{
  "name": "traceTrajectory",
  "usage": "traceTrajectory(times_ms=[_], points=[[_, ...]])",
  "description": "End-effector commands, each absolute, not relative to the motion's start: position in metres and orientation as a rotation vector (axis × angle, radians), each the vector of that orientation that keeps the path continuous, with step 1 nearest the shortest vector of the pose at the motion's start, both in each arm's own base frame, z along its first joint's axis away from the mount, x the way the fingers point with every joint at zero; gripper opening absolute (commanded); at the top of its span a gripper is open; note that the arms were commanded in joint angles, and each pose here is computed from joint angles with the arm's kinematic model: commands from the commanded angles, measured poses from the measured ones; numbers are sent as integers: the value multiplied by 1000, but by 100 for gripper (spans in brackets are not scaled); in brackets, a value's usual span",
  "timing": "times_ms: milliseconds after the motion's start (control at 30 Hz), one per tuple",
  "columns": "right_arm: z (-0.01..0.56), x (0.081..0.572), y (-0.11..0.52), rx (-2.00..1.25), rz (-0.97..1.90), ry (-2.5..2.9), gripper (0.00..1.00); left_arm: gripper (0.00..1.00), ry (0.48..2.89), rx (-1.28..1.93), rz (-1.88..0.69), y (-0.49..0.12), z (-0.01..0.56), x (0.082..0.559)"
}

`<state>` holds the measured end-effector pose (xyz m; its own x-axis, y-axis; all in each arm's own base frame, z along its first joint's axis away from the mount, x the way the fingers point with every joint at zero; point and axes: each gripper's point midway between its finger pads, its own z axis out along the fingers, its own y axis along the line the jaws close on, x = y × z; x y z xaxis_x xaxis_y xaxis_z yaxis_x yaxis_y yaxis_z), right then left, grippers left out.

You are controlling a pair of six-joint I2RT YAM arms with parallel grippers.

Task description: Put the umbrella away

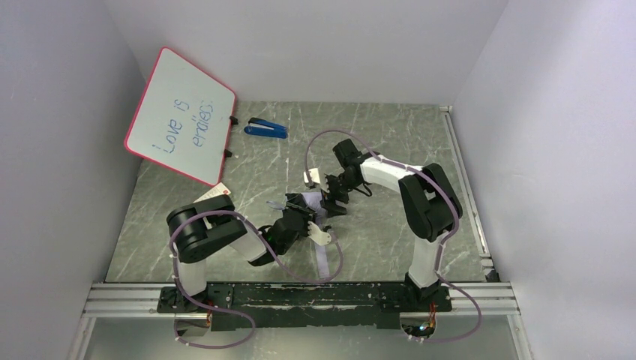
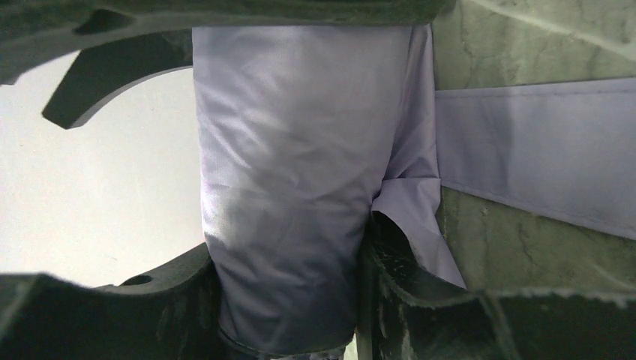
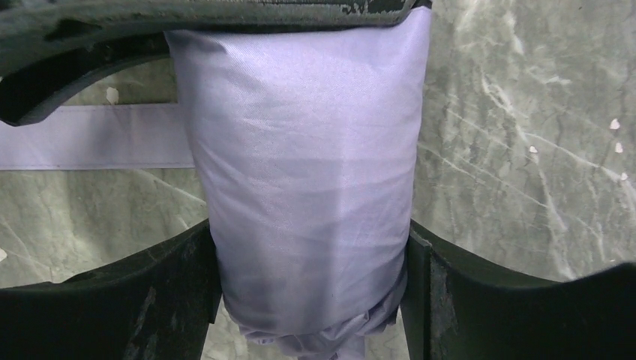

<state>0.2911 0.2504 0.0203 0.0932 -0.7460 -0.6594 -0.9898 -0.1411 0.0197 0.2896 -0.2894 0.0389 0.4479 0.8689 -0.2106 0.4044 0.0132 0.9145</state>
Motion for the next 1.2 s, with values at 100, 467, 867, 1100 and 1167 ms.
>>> traceTrajectory(times_ms=[100,467,867,1100,1167], points=[[3,286,249,-2014,725,1729,70,5,1126,1659,545,-286,24,283],[-16,284,242,-1978,691,1832,36,6,1122,1602,518,-292,32,284],[-15,286,235,-1894,613,1899,17,69,1150,1501,460,-300,59,286],[-14,286,231,-1876,570,1887,15,97,1214,1508,290,-310,77,269],[-14,287,230,-1870,554,1885,15,97,1231,1523,218,-314,79,256]])
